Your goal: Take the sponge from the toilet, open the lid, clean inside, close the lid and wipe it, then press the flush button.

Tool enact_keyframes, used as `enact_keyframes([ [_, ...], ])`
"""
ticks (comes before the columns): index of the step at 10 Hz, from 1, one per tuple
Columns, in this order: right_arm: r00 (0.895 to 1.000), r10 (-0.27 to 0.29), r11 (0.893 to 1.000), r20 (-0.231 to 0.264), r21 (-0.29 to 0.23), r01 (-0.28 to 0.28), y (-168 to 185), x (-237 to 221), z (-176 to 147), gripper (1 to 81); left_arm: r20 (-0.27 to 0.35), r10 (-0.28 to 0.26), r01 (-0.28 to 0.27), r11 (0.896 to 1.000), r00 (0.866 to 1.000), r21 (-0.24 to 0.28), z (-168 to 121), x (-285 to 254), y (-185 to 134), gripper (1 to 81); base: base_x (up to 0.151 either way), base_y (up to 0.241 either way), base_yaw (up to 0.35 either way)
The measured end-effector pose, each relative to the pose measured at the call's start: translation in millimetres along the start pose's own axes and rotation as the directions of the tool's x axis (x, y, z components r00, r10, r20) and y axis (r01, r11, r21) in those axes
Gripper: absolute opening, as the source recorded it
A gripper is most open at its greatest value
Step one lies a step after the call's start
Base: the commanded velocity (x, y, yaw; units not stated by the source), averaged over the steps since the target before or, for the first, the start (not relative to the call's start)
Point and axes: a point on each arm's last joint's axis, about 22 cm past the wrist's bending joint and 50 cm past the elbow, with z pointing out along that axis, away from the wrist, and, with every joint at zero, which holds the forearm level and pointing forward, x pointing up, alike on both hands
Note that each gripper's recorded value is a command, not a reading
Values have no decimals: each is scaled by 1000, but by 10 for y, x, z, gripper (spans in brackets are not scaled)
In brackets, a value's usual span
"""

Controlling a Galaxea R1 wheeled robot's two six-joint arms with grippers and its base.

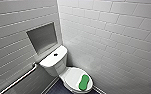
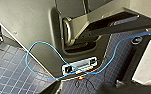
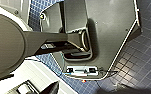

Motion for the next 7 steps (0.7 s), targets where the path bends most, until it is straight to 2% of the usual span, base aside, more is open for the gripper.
enact_keyframes([
  [1,1000,26,999,-1,-18,-26,103,119,-74,811,7,-7,7,1000,1000,-2,10,38,-5,811,0,0,0],
  [2,999,43,999,-22,-29,-44,160,306,-105,811,0,-11,11,1000,1000,0,17,122,-22,811,0,0,0],
  [4,995,87,996,-54,-28,-89,167,580,-77,811,-12,-12,12,1000,1000,1,40,262,-48,811,0,0,0],
  [7,992,66,997,-107,-41,-71,268,1025,-79,811,-49,8,-7,1000,999,6,85,594,-118,811,0,0,0],
])
